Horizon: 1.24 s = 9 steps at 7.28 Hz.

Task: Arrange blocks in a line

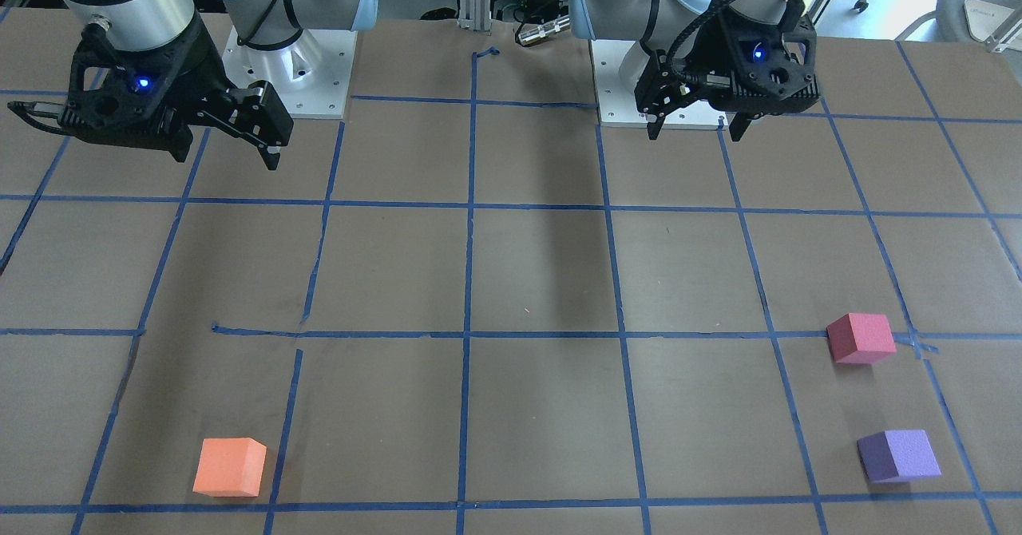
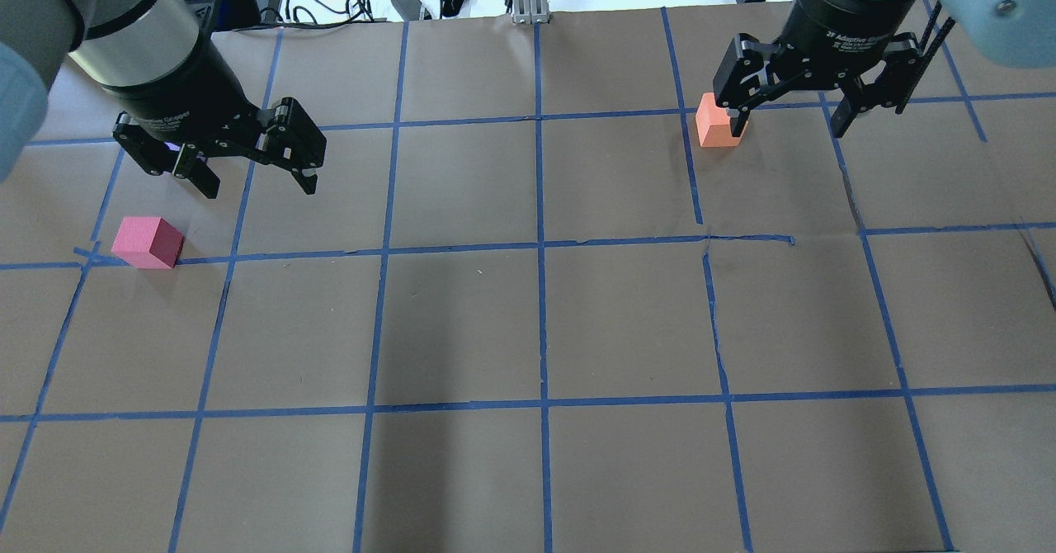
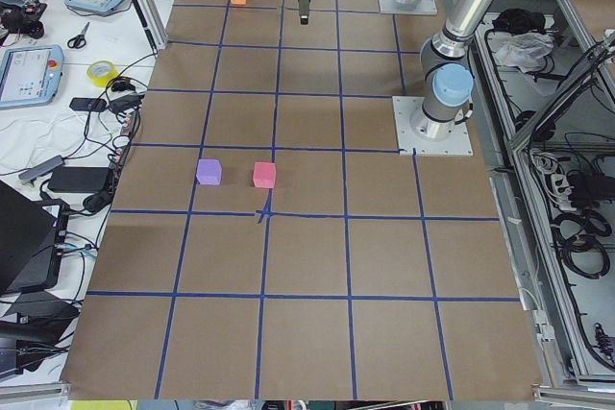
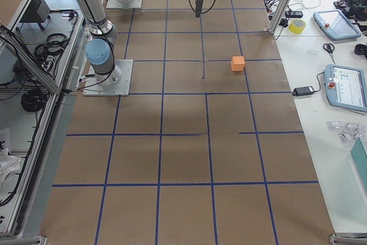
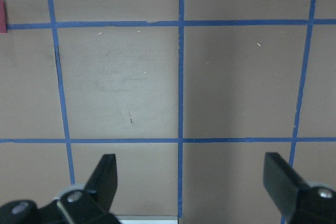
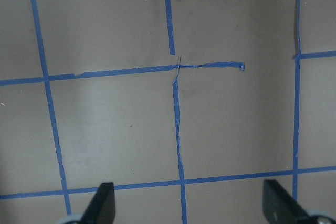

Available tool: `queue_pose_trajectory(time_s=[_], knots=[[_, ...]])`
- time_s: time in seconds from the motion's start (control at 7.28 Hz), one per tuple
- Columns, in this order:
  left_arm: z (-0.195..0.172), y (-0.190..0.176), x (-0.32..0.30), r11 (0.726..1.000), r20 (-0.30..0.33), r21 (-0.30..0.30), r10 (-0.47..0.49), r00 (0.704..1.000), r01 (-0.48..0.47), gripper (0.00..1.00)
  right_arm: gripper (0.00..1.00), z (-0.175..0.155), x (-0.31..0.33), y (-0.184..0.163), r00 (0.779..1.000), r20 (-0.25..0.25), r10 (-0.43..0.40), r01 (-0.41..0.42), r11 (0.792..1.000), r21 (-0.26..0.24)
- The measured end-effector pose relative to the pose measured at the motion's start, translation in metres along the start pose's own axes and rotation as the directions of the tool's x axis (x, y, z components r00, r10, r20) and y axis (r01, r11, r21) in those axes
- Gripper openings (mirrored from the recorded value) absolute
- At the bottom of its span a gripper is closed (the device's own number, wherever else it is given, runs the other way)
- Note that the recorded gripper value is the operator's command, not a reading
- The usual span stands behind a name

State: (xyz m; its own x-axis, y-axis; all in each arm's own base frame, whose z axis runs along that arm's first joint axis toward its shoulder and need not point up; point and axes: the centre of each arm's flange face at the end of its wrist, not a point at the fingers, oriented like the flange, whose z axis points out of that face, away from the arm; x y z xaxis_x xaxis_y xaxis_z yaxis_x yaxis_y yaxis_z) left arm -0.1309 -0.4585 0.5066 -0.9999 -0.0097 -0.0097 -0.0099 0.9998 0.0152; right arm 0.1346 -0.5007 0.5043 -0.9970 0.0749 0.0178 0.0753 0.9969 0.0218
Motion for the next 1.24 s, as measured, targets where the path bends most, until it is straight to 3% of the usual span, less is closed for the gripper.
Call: queue_pose_trajectory(time_s=[1.24], knots=[[-0.0012,0.0022,0.0007,1.0,0.0,0.001,0.001,1.0,-0.001,1.0,1.0,0.0077,-0.0006,-0.0003,1.0,0.001,-0.003,0.003,1.0,-0.002]])
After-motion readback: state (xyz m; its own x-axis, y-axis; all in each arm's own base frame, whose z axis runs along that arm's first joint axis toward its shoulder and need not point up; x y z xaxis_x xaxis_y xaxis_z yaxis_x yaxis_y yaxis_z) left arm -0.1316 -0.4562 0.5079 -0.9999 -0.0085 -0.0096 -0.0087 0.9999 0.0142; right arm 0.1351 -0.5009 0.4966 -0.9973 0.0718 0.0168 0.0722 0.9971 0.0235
